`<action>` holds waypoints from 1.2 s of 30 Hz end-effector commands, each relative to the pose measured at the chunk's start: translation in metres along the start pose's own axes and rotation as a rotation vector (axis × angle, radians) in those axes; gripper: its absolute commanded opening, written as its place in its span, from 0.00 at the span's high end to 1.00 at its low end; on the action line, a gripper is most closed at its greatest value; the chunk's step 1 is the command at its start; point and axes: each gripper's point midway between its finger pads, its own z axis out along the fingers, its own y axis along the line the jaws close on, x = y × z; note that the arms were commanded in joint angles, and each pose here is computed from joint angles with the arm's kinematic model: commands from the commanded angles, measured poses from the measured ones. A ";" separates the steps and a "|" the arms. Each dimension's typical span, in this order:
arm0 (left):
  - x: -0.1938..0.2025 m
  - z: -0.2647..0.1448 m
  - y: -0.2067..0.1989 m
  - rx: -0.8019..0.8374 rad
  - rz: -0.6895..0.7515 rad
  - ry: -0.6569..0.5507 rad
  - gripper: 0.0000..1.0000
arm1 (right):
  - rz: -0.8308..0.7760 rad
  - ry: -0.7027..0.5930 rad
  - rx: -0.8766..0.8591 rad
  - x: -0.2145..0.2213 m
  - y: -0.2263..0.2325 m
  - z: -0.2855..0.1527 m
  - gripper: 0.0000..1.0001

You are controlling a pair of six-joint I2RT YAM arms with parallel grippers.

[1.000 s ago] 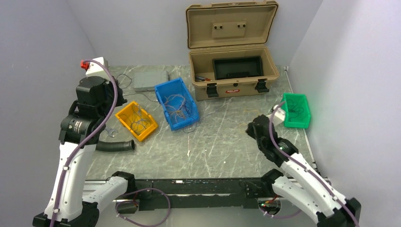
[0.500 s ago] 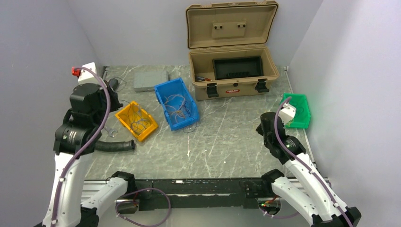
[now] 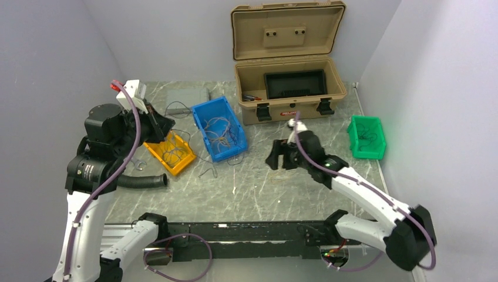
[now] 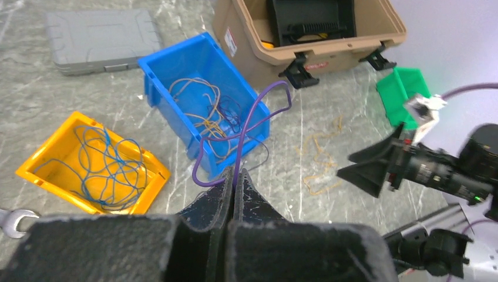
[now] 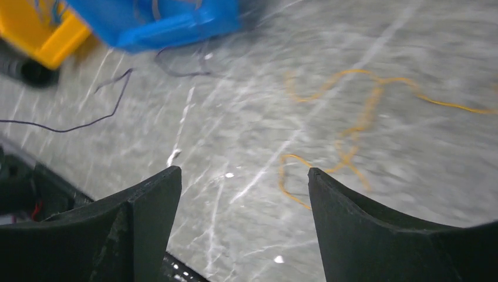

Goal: Untangle the cables
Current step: Untie the cable.

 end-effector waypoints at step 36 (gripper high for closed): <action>0.045 -0.001 -0.011 0.133 0.050 0.106 1.00 | -0.093 -0.158 -0.433 -0.086 0.159 0.061 1.00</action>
